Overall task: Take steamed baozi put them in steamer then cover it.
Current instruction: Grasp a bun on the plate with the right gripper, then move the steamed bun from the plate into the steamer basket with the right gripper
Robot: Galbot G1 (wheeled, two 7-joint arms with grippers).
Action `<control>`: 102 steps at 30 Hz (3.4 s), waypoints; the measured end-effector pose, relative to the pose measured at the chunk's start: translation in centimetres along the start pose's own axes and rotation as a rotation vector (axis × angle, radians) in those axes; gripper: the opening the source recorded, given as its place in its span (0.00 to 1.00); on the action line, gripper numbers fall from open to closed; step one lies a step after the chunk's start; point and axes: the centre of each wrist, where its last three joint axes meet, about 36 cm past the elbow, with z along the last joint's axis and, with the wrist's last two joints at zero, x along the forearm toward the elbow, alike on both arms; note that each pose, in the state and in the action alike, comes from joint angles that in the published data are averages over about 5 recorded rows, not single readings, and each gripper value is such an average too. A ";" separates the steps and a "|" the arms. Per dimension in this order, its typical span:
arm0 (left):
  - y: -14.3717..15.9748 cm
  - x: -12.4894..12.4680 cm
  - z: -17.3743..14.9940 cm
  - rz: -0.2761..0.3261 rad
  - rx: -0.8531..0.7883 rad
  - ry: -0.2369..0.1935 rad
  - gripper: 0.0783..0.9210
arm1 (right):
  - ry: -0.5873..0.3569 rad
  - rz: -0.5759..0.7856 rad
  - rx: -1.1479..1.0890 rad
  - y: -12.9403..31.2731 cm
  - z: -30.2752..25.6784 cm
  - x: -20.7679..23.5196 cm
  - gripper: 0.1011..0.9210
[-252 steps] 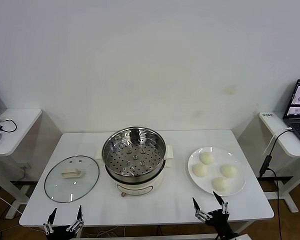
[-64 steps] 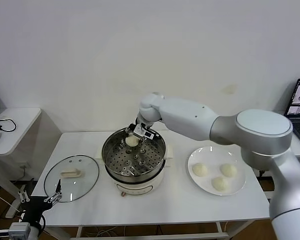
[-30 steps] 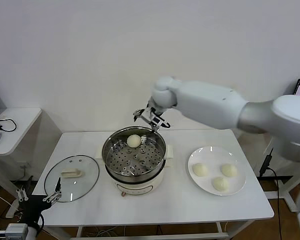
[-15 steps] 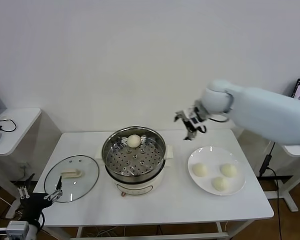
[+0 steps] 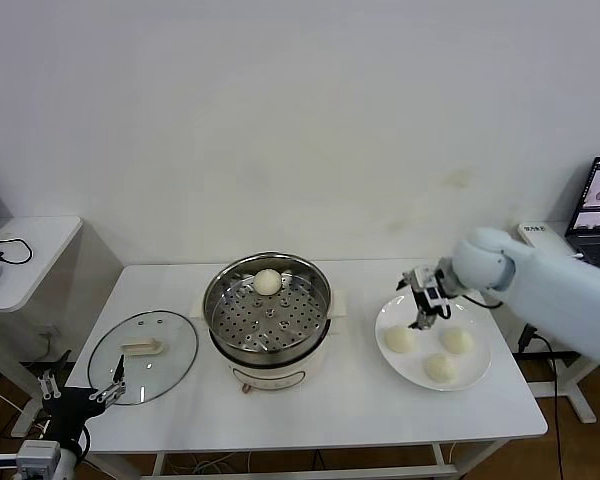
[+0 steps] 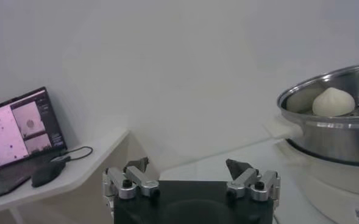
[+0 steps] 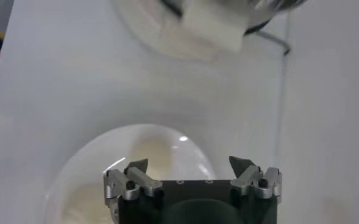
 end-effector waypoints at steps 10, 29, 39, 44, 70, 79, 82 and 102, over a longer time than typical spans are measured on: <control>0.4 0.1 0.4 -0.002 -0.011 0.016 0.88 | 0.030 -0.056 -0.032 1.2 0.5 -5.9 0.88; 0.5 0.0 0.8 -0.009 -0.010 0.025 0.88 | 0.069 -0.087 -0.093 -0.5 0.6 -11.3 0.85; 0.5 -0.1 0.8 -0.010 -0.008 0.023 0.88 | 0.079 -0.099 -0.116 -1.1 1.0 -11.4 0.66; 0.5 0.0 0.6 -0.008 -0.008 0.018 0.88 | 0.079 -0.107 -0.127 -1.5 1.1 -10.6 0.63; 0.1 -0.6 -0.1 0.006 -0.001 -0.014 0.88 | -0.039 0.072 -0.060 -11.2 -8.5 9.0 0.65; 0.3 -0.5 -0.6 -0.004 0.002 -0.024 0.88 | -0.140 0.053 -0.030 -13.2 -17.7 8.7 0.65; 0.5 -0.4 -0.6 -0.010 0.001 -0.024 0.88 | -0.161 0.036 -0.023 -13.5 -20.9 7.5 0.66; 0.2 -0.1 -0.9 -0.016 0.014 -0.029 0.88 | -0.194 -0.073 -0.049 -12.4 -33.2 -1.8 0.66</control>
